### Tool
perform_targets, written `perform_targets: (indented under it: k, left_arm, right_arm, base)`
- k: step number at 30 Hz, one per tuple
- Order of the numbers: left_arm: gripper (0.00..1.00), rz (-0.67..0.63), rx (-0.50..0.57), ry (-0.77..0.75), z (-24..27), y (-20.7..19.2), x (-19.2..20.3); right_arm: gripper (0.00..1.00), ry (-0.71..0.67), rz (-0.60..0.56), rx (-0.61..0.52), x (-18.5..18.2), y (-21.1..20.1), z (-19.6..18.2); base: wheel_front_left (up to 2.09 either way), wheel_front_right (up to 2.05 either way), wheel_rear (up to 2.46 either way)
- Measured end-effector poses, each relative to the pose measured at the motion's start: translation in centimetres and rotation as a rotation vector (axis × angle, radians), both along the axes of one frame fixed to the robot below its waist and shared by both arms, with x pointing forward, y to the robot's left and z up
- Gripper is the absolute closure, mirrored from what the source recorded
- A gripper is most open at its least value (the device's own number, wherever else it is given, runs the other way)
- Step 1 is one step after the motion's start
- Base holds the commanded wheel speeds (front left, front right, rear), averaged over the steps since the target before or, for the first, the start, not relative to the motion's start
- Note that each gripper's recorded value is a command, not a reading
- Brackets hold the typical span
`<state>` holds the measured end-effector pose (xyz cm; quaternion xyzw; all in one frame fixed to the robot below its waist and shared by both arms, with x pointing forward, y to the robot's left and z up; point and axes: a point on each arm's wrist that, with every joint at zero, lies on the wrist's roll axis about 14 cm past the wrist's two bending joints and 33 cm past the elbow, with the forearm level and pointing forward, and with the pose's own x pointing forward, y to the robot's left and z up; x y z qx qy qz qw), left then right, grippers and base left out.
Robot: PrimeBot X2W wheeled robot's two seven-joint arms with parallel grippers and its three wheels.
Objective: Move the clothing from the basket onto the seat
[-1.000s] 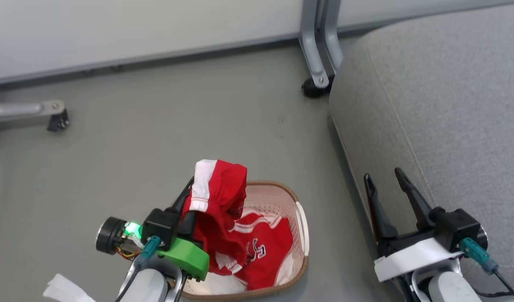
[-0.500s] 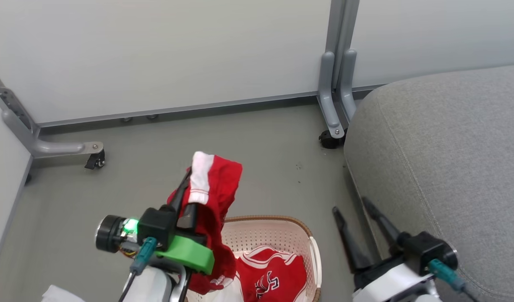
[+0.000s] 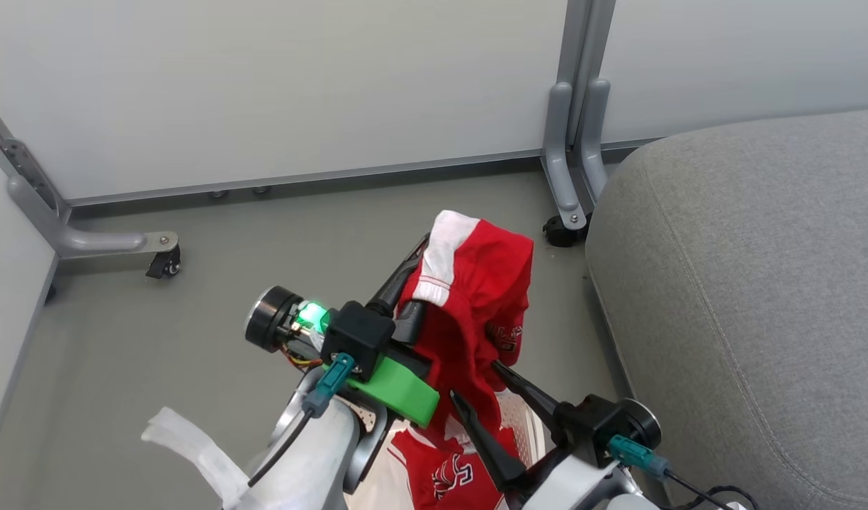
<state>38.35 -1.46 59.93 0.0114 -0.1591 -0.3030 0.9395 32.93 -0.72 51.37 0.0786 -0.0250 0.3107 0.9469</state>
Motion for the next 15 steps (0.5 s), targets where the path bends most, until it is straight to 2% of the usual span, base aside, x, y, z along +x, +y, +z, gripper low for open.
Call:
perform_targets:
  k: [8, 15]
  left_arm:
    - [1.0, -0.145, 0.042, 0.028, -0.3, -4.3, -1.8]
    - [1.0, -0.193, 0.106, 0.072, -1.8, -5.9, -2.6]
  right_arm:
    - [0.0, 0.01, -0.062, 0.002, 2.2, -1.2, 0.1]
    - [0.0, 0.004, -0.101, 0.013, 3.2, -2.0, 0.4]
  base:
    - [0.0, 0.0, 0.0]
    - [0.0, 0.0, 0.0]
